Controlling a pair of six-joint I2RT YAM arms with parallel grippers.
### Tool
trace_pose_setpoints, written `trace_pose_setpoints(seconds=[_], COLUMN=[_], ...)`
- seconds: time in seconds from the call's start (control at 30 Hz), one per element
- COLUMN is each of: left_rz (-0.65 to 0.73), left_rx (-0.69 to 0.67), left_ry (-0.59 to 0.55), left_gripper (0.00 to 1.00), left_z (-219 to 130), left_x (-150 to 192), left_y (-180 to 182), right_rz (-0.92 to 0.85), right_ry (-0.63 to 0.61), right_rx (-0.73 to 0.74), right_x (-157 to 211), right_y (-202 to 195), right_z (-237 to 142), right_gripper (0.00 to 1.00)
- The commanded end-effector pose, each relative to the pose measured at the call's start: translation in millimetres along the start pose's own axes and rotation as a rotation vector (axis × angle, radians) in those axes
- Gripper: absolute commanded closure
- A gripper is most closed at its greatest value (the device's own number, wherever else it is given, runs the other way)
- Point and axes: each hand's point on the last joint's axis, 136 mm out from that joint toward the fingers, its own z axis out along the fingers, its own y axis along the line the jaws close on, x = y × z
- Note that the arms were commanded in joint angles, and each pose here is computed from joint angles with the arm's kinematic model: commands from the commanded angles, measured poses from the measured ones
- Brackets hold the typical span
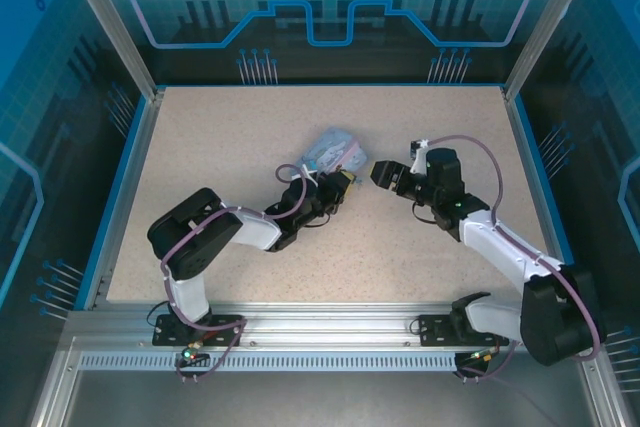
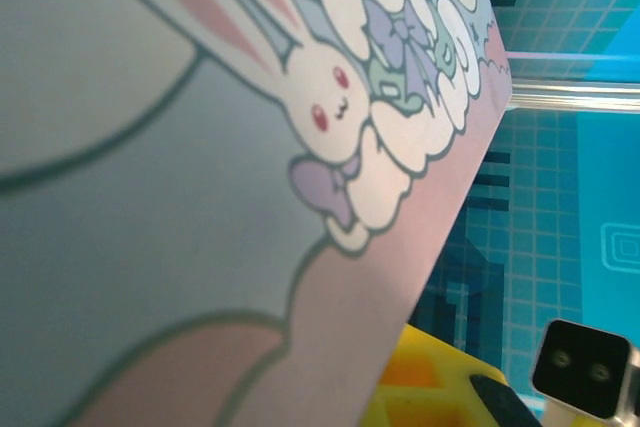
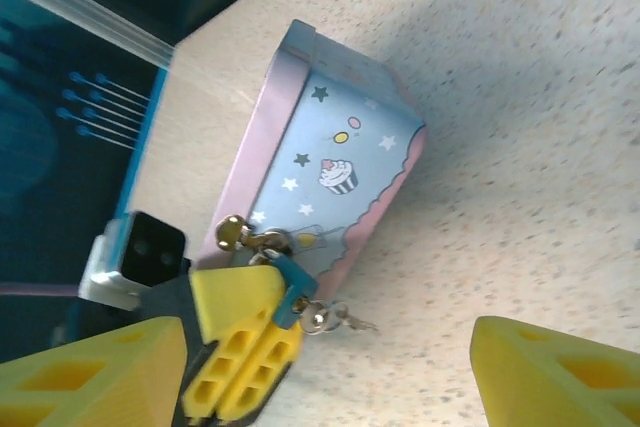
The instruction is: Unlock a padlock with a key
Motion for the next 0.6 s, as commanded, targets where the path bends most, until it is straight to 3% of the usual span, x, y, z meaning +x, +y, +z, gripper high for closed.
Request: trace_pose_setpoints(seconds=[0.0,0.17,0.33,0.57], left_rz=[-0.01,-0.009,-0.005,-0.006], left_rx=[0.008,-0.007,-0.024,-0.053], left_ry=[0.011,0.021,0.034,0.065], left_gripper=[1.0,1.0,1.0,1.0], left_z=[-2,-2,-1,0], left_x=[0,1,2,4], left_y=[0,2,2,6], right_rz=[-0.353,-0.619,-0.686,-0.738], right_ry=[0.085,0.127,0.122,0.121], right_rx=[0.132,0.167,0.185,0.12], right_x=[18,29,33,40], right_y=[-10,-1,-8,0], right_z=[-1,11,12,4], right_gripper=[0.3,0.36,0.48,0.47])
